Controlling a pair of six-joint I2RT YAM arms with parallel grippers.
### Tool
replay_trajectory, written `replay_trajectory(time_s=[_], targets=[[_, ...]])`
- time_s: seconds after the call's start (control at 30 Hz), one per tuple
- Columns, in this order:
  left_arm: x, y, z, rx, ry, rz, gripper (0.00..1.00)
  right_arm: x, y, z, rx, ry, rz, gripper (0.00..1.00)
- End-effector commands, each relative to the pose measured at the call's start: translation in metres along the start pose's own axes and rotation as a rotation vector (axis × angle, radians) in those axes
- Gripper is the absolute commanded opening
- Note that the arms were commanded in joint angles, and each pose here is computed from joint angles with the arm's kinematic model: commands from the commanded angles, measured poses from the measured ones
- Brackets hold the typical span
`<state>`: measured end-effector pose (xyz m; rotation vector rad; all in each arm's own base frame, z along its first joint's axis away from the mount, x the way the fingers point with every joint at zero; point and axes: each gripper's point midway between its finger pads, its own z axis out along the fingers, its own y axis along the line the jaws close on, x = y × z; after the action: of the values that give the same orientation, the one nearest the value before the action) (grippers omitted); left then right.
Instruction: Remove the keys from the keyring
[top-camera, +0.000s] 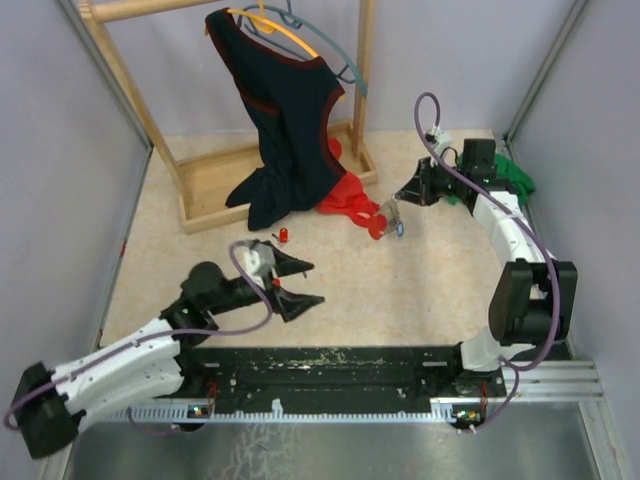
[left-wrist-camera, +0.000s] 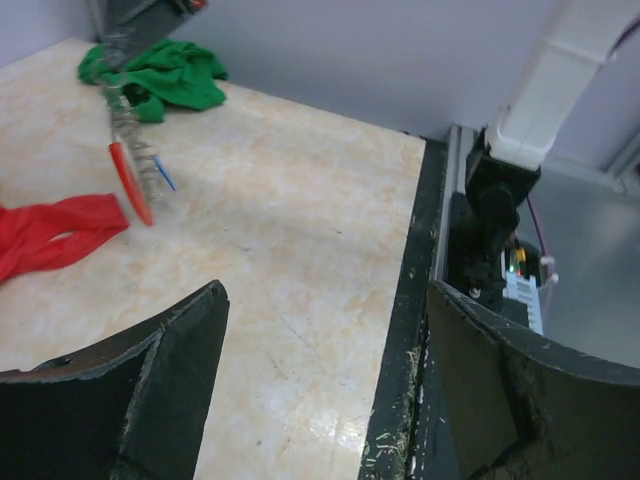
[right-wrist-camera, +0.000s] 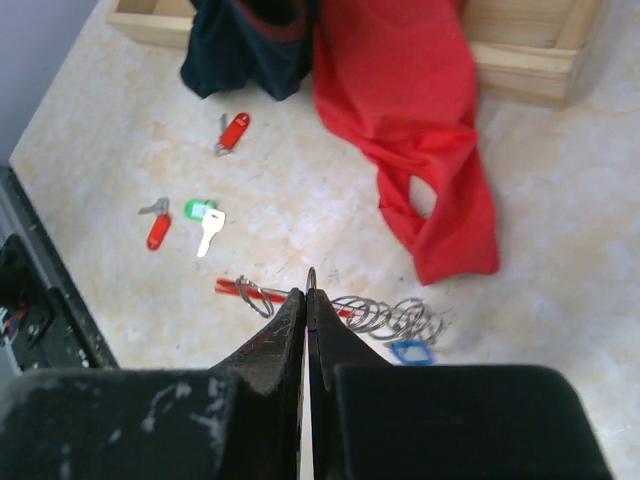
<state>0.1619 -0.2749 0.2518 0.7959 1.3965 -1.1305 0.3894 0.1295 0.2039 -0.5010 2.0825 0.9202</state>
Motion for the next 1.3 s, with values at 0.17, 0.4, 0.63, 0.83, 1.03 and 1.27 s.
replay_trajectory(time_s=[0.17,0.4,0.63,0.83,1.03,1.27], targets=[[0.036,0.011,0.055,-0.082,-0.054,0.487,0.88,0.009,0.086,-0.033,-0.201,-0.059,-0.217,0.00],[0.025,0.006,0.087,-0.062,-0.197,0.327,0.91,0.016,0.114,-0.039,-0.305,-0.117,-0.215,0.00],[0.032,0.011,0.106,-0.178,-0.256,0.218,0.94,0.020,0.126,-0.033,-0.347,-0.122,-0.207,0.00],[0.049,0.038,0.120,-0.314,-0.178,0.295,0.93,0.023,0.135,-0.030,-0.370,-0.111,-0.217,0.00],[0.054,0.064,0.122,-0.429,-0.181,0.356,0.86,0.024,0.137,-0.030,-0.378,-0.109,-0.219,0.00],[0.063,0.070,0.122,-0.367,-0.133,0.376,0.67,0.025,0.139,-0.030,-0.393,-0.104,-0.222,0.00]])
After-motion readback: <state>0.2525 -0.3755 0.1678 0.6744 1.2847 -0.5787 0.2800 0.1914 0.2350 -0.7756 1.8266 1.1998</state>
